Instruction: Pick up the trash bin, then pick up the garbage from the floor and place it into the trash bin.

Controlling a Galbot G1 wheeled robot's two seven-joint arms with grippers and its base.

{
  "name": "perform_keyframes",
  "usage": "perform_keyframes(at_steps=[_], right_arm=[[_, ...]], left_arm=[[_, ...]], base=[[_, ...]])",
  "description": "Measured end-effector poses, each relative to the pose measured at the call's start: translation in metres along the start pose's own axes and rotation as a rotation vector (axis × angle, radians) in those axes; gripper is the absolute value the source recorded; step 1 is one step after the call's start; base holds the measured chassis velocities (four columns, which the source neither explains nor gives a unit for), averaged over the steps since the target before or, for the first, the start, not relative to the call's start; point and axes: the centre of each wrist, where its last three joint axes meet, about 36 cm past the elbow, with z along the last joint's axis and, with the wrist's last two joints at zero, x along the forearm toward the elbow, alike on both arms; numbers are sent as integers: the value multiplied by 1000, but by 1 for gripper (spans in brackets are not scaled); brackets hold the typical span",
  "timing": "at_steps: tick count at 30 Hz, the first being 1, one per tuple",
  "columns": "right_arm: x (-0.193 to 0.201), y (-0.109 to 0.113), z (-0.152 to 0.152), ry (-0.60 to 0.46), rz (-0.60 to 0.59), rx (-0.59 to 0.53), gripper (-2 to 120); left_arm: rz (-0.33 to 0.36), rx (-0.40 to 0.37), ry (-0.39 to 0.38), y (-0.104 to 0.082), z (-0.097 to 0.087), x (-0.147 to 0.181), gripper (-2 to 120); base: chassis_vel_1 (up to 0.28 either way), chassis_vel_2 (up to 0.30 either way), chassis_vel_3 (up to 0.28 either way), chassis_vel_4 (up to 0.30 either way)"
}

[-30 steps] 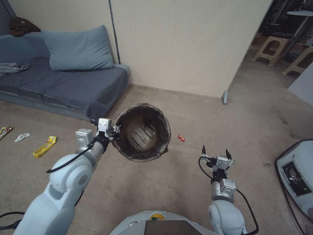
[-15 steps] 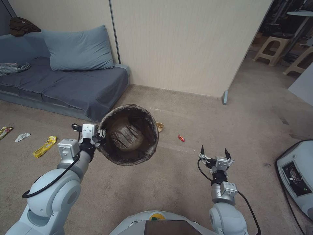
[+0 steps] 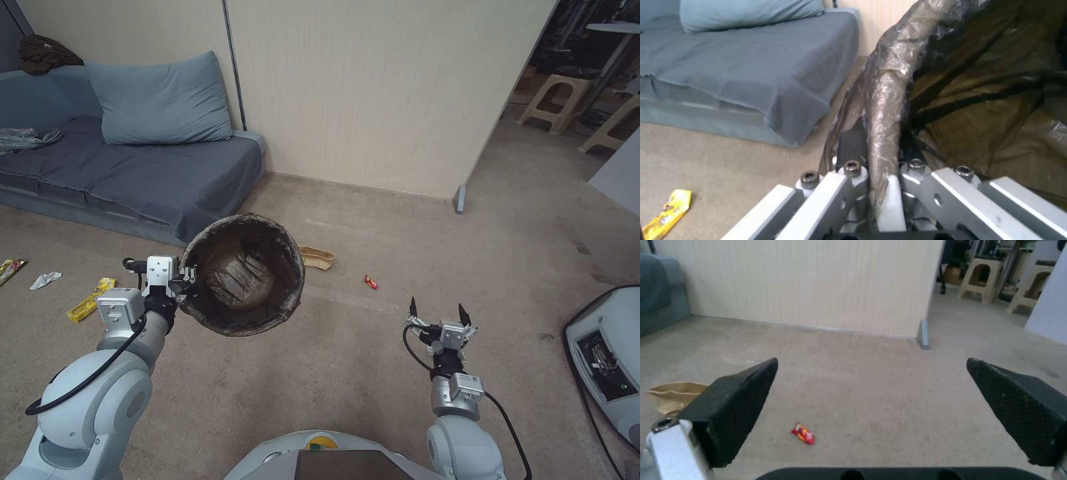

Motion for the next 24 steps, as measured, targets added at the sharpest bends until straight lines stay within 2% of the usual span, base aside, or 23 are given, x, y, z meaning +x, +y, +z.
perform_keyframes(at_steps=[14,24], right_arm=[[-2,-1,0,5,-1,-24,100],[-3,0,1,5,-2,-24,100]], left_arm=[[11,2,13,-5,4,0,0],[11,1,14,-5,5,0,0]], base=[[-10,10,11,-11],[-153,162,164,-161]])
